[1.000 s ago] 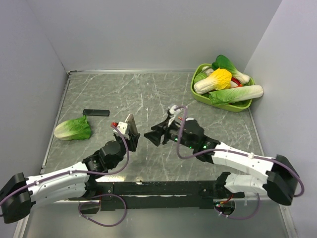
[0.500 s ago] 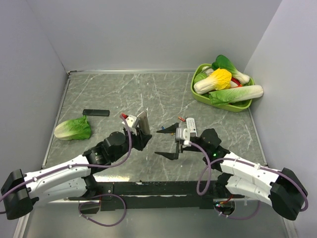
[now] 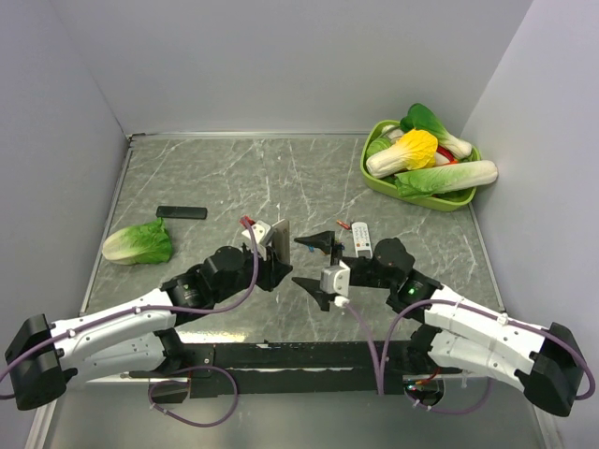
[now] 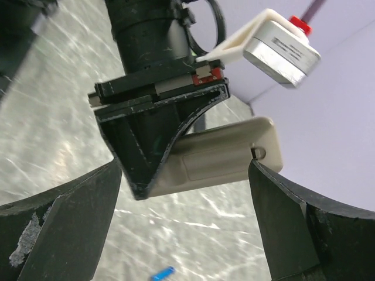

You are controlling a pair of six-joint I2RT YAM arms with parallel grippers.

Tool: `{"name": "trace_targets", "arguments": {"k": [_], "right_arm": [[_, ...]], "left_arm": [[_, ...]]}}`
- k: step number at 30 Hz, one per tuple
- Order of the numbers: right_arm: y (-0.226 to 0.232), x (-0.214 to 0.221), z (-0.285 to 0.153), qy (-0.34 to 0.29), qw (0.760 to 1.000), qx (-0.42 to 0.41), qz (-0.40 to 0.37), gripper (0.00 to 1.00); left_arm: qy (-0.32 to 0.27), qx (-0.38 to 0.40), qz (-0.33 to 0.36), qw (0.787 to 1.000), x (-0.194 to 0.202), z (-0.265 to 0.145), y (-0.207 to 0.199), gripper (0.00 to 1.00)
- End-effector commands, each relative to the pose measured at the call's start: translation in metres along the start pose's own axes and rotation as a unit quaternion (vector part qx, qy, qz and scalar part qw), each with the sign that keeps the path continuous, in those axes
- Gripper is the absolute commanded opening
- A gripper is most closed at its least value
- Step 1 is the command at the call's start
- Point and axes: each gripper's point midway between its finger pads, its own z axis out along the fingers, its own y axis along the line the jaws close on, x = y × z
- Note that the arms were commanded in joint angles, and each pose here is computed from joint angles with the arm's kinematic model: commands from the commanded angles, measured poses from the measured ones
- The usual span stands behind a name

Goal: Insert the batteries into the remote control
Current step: Remove the battery cover from the remote control.

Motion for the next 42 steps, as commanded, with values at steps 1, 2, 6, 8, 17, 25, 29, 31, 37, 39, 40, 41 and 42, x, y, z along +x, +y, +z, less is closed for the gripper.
{"name": "trace_targets", "arguments": {"k": [1,2,6,8,17,25,29,31,37,39,40,41,42], "right_arm": [[-0.027,-0.003,0.003,0.049,0.993,0.036,-0.105,0.96],[-0.030,-0.003,0.004,0.055,0.991,0.039,-0.113,0.96],[-0.034,0.000,0.005,0.064,0.988,0.050,-0.133,0.95],[-0.035,0.001,0.006,0.069,0.988,0.048,-0.133,0.95],[-0.037,-0.008,0.010,0.046,0.989,0.048,-0.133,0.95],[-0.034,-0.012,0.014,0.036,0.991,0.036,-0.127,0.96],[-0.036,-0.014,0.014,0.036,0.991,0.035,-0.127,0.96],[-0.036,-0.014,0.015,0.038,0.991,0.034,-0.127,0.96],[-0.029,-0.006,0.016,0.046,0.992,0.023,-0.111,0.94],[-0.027,-0.005,0.016,0.047,0.993,0.021,-0.107,0.92],[-0.025,-0.003,0.016,0.048,0.993,0.020,-0.102,0.90],[-0.025,-0.002,0.016,0.050,0.994,0.020,-0.100,0.89],[-0.025,-0.001,0.016,0.051,0.994,0.020,-0.098,0.88]], "left_arm": [[-0.027,0.035,0.002,0.999,-0.030,-0.002,-0.020,0.01],[-0.027,0.036,0.002,0.999,-0.031,-0.002,-0.021,0.01],[-0.026,0.042,0.002,0.999,-0.030,-0.002,-0.023,0.01],[-0.022,0.048,0.003,0.999,-0.028,-0.001,-0.025,0.01],[-0.012,0.058,0.006,0.998,-0.026,0.001,-0.029,0.01],[-0.008,0.069,0.010,0.998,-0.027,0.001,-0.035,0.01],[-0.004,0.071,0.013,0.997,-0.026,0.001,-0.035,0.01],[-0.003,0.069,0.013,0.998,-0.026,0.001,-0.034,0.01],[-0.017,0.075,0.009,0.997,-0.033,-0.002,-0.038,0.01],[-0.018,0.075,0.009,0.997,-0.034,-0.003,-0.038,0.01],[-0.020,0.074,0.008,0.997,-0.034,-0.003,-0.037,0.01],[-0.021,0.074,0.007,0.997,-0.035,-0.004,-0.038,0.01],[-0.020,0.074,0.008,0.997,-0.035,-0.004,-0.037,0.01]]}}
